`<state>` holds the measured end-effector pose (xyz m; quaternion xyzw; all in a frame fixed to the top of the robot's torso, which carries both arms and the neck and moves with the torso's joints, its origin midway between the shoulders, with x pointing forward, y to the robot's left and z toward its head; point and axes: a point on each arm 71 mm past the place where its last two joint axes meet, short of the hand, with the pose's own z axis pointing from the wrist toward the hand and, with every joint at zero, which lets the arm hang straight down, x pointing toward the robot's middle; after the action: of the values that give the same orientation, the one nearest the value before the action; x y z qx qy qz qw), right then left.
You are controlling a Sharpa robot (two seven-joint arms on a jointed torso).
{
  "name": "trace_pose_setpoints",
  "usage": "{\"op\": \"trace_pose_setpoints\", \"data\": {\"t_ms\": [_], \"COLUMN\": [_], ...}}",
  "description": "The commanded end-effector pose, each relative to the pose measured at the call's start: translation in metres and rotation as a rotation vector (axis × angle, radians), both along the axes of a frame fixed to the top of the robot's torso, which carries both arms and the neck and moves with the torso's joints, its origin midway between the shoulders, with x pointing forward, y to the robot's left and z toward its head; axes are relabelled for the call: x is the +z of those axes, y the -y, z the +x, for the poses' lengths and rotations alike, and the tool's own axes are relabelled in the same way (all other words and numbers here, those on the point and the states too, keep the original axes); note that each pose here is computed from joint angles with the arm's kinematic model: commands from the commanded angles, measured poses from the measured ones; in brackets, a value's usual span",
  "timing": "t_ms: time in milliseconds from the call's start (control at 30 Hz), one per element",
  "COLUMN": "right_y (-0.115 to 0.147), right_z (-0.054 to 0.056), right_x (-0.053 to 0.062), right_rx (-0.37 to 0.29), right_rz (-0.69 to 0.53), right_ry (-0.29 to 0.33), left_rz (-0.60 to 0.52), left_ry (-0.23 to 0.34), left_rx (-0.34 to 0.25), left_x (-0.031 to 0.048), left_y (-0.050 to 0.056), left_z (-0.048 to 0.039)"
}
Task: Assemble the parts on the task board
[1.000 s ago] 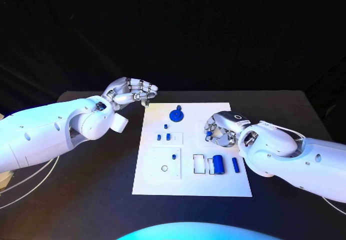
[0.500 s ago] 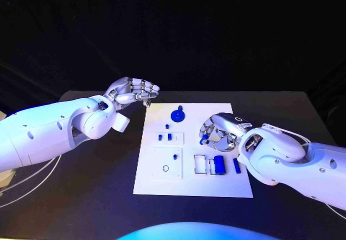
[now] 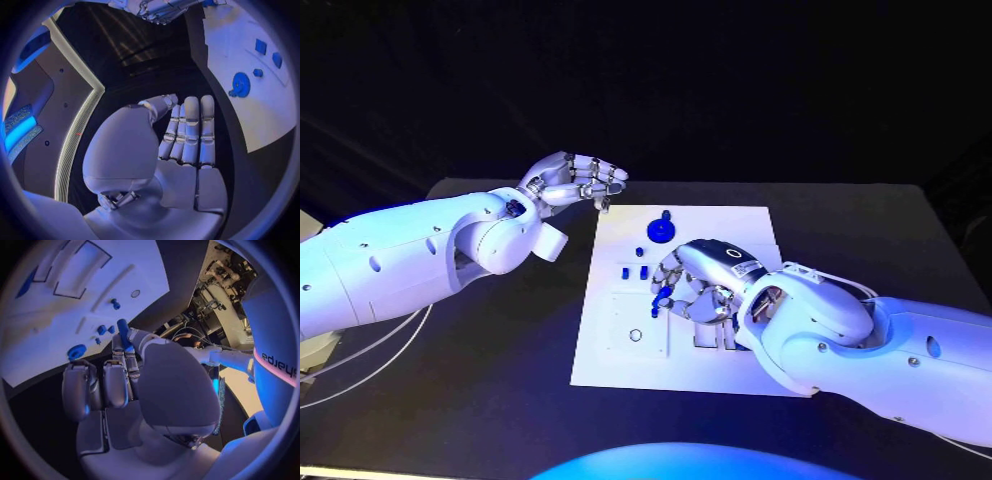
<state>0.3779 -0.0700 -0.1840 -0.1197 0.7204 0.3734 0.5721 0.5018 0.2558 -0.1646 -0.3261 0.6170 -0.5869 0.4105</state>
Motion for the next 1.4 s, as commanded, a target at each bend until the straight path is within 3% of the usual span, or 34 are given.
{"op": "trace_pose_setpoints", "data": {"t_ms": [33, 633, 1400], "right_y": [-0.013, -0.035, -0.037], "right_z": [-0.007, -0.009, -0.009], "right_x": [-0.002, -0.037, -0.052], "right_rx": [0.059, 0.089, 0.089], "right_rz": [0.015, -0.045, -0.088], "right_ry": [0.018, -0.027, -0.056], "left_rz": [-0.007, -0.008, -0.006], "left_ry": [0.003, 0.001, -0.001], "left_rx": [-0.021, -0.026, -0.027], "left_x": [0.0006, 0.0006, 0.0004], "left_y": [0.003, 0.005, 0.004], "left_z": [-0.0003, -0.0009, -0.0010]}}
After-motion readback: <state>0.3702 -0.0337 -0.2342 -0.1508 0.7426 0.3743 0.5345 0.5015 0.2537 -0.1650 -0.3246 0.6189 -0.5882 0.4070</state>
